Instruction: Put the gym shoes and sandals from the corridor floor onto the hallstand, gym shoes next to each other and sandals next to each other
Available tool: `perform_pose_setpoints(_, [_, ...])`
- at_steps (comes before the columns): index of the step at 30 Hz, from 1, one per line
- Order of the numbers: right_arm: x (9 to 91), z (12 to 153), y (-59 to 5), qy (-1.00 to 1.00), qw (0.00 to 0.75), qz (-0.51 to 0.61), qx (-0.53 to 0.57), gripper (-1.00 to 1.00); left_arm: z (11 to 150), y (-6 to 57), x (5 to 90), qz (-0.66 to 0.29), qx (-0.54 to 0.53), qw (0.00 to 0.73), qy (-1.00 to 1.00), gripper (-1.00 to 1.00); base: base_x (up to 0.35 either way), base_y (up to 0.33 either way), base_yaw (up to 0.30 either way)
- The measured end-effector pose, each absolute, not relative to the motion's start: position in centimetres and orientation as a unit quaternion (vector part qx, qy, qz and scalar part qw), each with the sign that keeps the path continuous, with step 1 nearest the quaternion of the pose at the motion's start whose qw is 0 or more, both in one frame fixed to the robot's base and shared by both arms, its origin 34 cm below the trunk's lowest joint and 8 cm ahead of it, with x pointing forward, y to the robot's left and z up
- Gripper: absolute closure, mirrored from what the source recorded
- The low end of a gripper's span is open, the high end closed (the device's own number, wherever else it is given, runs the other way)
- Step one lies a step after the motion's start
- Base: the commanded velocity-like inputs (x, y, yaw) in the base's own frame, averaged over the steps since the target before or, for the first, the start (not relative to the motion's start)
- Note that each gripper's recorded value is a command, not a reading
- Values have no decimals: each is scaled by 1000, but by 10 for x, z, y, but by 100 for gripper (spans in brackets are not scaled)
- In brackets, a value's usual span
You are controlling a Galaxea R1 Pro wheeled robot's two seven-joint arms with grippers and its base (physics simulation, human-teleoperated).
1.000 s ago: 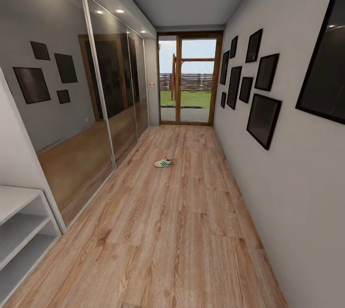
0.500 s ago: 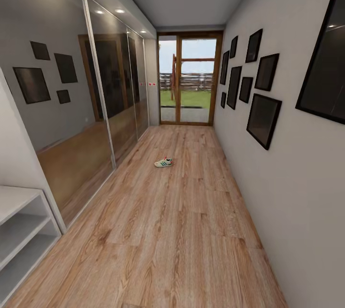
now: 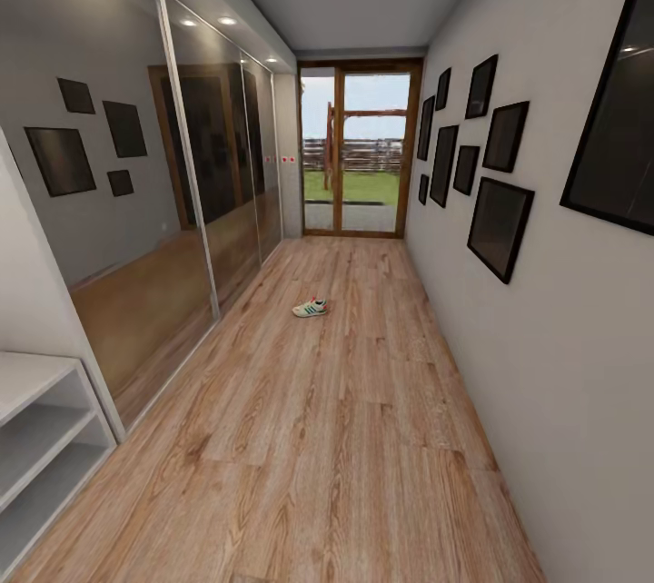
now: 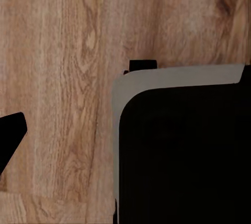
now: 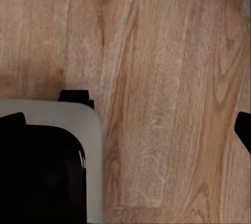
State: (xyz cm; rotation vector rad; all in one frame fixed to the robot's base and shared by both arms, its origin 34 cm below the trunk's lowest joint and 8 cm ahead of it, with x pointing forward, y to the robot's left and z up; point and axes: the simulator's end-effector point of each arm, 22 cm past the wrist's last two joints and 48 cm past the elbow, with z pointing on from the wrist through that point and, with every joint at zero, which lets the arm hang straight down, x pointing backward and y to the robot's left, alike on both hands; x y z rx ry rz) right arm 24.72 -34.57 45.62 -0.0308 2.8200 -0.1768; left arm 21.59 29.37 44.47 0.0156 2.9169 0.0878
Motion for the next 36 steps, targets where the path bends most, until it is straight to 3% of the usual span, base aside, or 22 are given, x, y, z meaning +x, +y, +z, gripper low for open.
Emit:
perform_pose_setpoints(2, [255, 459, -354, 983, 169, -67, -12, -100, 446, 293, 227, 30, 5, 125, 992, -100, 0, 0, 0])
perform_pose_setpoints(3, [310, 477, -354, 968, 242, -67, -16, -100, 466, 292, 295, 29, 7, 233, 972, -100, 0, 0, 0])
perform_pose_setpoints(10, [404, 526, -349, 928, 366, -66, -23, -100, 505, 284, 401, 24, 3, 332, 943, -100, 0, 0, 0])
perform_pose_setpoints(22, [469, 565, -345, 899, 433, -63, -25, -100, 534, 282, 464, 23, 1, 391, 920, -100, 0, 0, 0])
perform_pose_setpoints(36, [475, 564, -334, 899, 433, -55, -30, -100, 535, 293, 465, 29, -10, 397, 917, -100, 0, 0, 0])
